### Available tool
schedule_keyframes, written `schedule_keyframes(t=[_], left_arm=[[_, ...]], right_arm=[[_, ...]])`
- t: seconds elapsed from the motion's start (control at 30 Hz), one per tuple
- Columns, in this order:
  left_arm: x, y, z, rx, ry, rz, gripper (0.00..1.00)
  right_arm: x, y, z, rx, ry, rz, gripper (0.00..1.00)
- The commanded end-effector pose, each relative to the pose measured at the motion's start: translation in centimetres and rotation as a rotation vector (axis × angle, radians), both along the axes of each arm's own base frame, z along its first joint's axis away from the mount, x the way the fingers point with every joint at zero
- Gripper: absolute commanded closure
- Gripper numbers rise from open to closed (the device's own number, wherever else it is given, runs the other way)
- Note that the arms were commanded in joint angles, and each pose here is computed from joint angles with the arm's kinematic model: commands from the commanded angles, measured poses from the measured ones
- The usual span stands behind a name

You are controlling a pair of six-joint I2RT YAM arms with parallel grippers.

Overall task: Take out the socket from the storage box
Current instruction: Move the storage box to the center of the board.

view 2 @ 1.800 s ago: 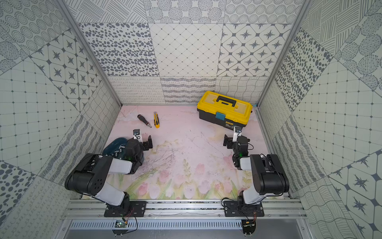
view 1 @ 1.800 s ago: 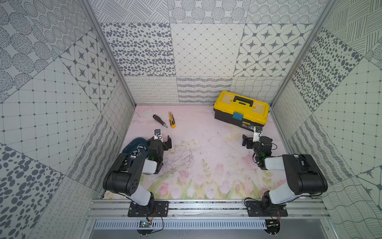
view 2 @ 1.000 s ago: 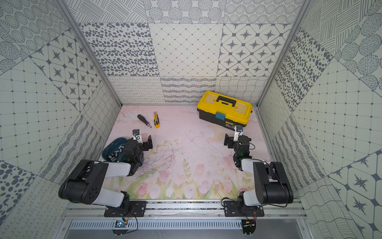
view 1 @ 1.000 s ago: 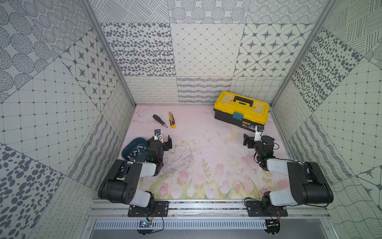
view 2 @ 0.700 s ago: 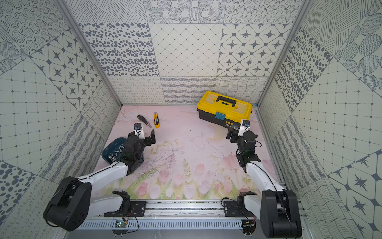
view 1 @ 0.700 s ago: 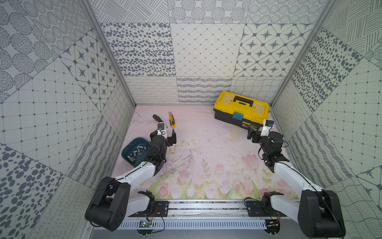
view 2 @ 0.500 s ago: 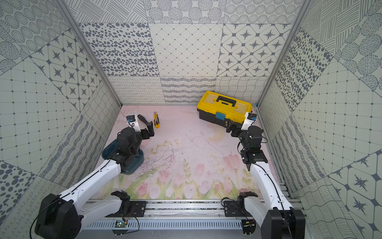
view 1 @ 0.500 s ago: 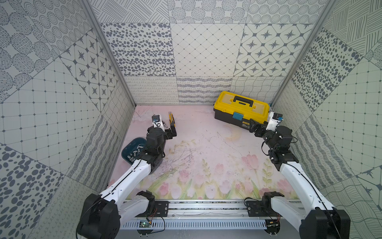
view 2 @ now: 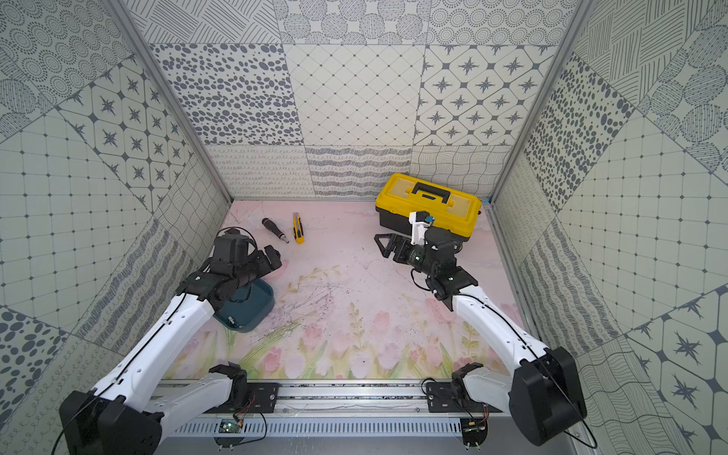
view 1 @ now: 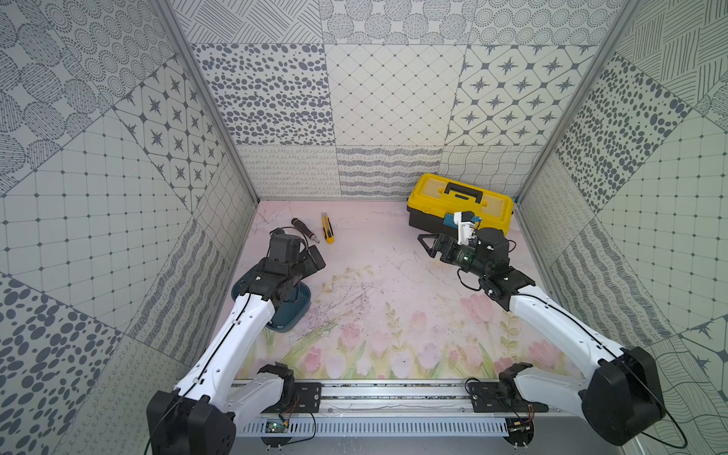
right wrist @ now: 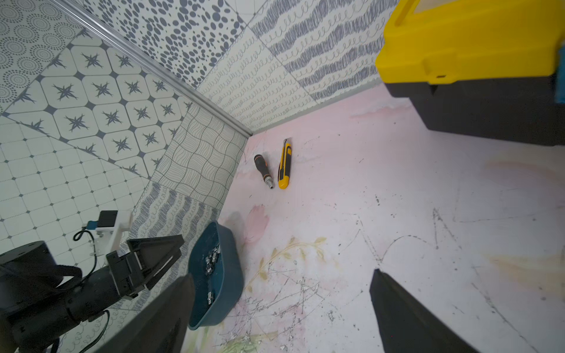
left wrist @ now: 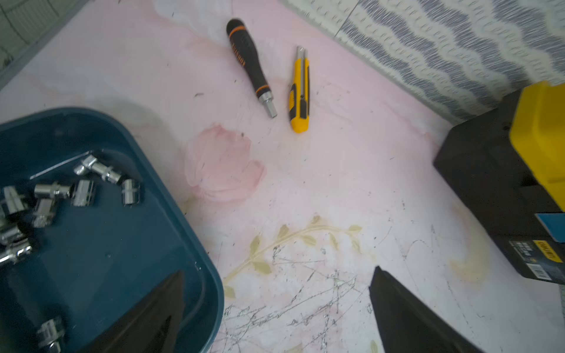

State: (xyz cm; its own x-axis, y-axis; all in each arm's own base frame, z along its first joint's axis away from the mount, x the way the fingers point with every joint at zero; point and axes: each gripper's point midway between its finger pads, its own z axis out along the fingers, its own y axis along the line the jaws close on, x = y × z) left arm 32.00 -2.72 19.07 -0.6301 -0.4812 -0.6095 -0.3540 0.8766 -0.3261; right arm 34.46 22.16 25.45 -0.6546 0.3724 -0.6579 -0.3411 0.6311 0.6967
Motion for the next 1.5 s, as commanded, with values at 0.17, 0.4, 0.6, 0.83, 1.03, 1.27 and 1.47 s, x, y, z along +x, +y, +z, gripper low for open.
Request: schedule_keyframes(t=[0.17, 0.4, 0.6, 0.83, 1.03, 1.27, 1.47], left_arm=[[-4.0, 1.1, -8.7, -0.107, 0.508, 0.129, 0.05], [-2.4, 2.8, -10.0, -0.034, 0.545, 0.184, 0.07], [-0.5, 2.6, -11.1, -0.036, 0.544, 0.172, 0.21], [0.9, 1.0, -12.2, -0.1, 0.537, 0.12, 0.43], [0.3, 0.0, -13.5, -0.084, 0.574, 0.099, 0.63], [-0.7, -2.0, -14.1, -0.094, 0.586, 0.065, 0.71], [-1.9, -4.2, -14.4, -0.118, 0.588, 0.027, 0.73]], right_arm=[[-0.9, 7.3, -2.7, -0.059, 0.062, 0.161, 0.05], [-0.6, 7.6, -4.5, -0.133, 0.078, 0.166, 0.05], [0.0, 5.2, -4.3, -0.218, 0.061, 0.049, 0.04], [-0.3, 4.0, -3.5, -0.268, 0.035, 0.022, 0.04], [-0.9, 2.8, -2.3, -0.284, -0.042, 0.009, 0.03], [-0.9, 1.8, -3.1, -0.314, -0.017, -0.005, 0.03], [-1.0, 1.1, -3.4, -0.311, -0.008, -0.005, 0.03]])
